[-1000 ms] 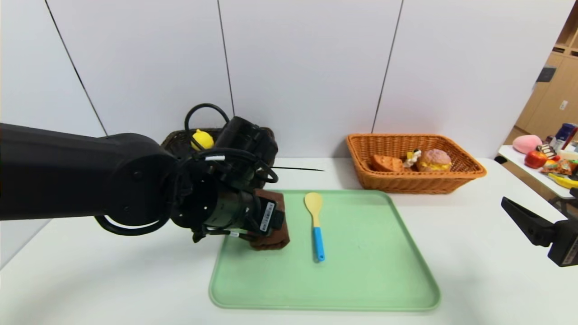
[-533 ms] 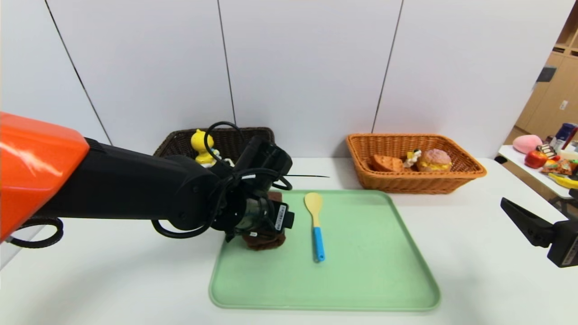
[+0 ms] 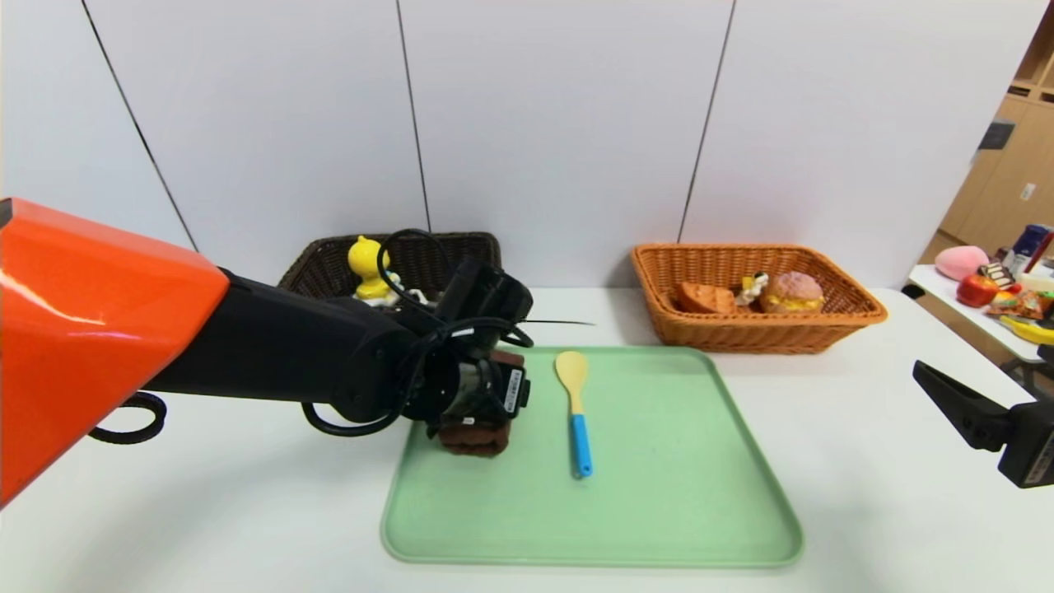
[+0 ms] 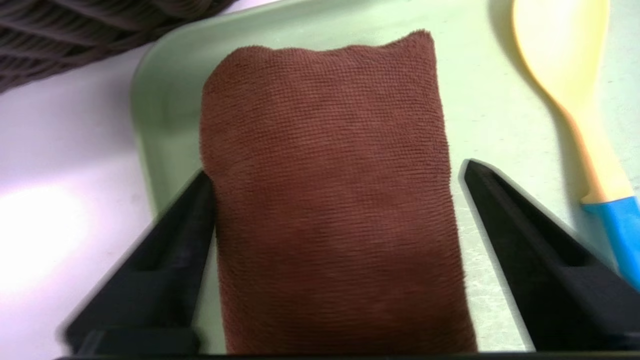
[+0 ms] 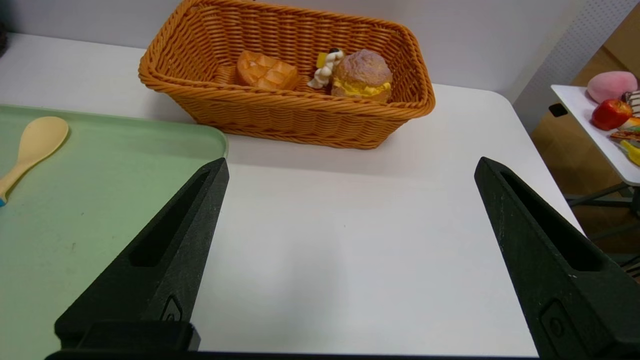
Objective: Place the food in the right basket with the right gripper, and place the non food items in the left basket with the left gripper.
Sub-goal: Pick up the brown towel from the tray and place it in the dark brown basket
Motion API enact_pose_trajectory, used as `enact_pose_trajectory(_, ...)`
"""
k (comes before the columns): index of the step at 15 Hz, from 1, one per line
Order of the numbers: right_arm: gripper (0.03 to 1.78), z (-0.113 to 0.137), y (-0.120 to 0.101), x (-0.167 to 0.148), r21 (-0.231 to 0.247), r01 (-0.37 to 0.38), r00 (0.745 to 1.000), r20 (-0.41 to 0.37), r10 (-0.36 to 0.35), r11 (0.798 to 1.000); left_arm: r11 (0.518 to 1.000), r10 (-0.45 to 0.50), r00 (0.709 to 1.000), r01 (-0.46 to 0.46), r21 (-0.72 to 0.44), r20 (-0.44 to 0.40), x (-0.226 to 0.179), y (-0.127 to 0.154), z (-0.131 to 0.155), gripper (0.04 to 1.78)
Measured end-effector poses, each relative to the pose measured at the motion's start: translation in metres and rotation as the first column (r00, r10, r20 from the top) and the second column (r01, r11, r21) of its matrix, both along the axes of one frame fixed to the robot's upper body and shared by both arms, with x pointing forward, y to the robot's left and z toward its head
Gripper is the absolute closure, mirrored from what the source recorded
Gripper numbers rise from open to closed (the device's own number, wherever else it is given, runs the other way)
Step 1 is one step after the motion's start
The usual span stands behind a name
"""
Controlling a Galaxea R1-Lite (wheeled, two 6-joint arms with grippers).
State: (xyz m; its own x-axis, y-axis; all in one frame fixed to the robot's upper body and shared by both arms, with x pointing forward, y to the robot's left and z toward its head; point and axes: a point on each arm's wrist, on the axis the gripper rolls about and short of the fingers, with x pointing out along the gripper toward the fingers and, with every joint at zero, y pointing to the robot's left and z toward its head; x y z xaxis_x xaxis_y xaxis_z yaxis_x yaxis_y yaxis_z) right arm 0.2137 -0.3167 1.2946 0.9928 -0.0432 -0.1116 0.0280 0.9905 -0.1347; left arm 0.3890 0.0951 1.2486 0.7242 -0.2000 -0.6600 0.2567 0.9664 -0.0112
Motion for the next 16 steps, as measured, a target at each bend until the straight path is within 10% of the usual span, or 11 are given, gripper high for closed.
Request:
enact_pose_trajectory(6, 0.11, 0.0, 0.0, 0.001, 0.0, 0.0, 1.0, -0.003, 0.0, 1.0, 1.0, -0.003, 1.0, 0.003, -0.001, -0.001, -0.002, 0.0, 0.002, 1.1)
enact_pose_trajectory(7, 0.11, -0.001, 0.0, 0.001, 0.0, 0.0, 1.0, -0.005, 0.0, 1.0, 1.0, -0.004, 1.0, 0.004, -0.005, 0.003, -0.003, 0.001, 0.004, 1.47)
enact_pose_trajectory(16, 0.11, -0.007, 0.0, -0.001, -0.004, 0.002, 1.0, -0.027, -0.002, 1.0, 0.988, -0.072, 0.96, 0.106, -0.111, 0.272, -0.038, 0.027, 0.114, 1.52)
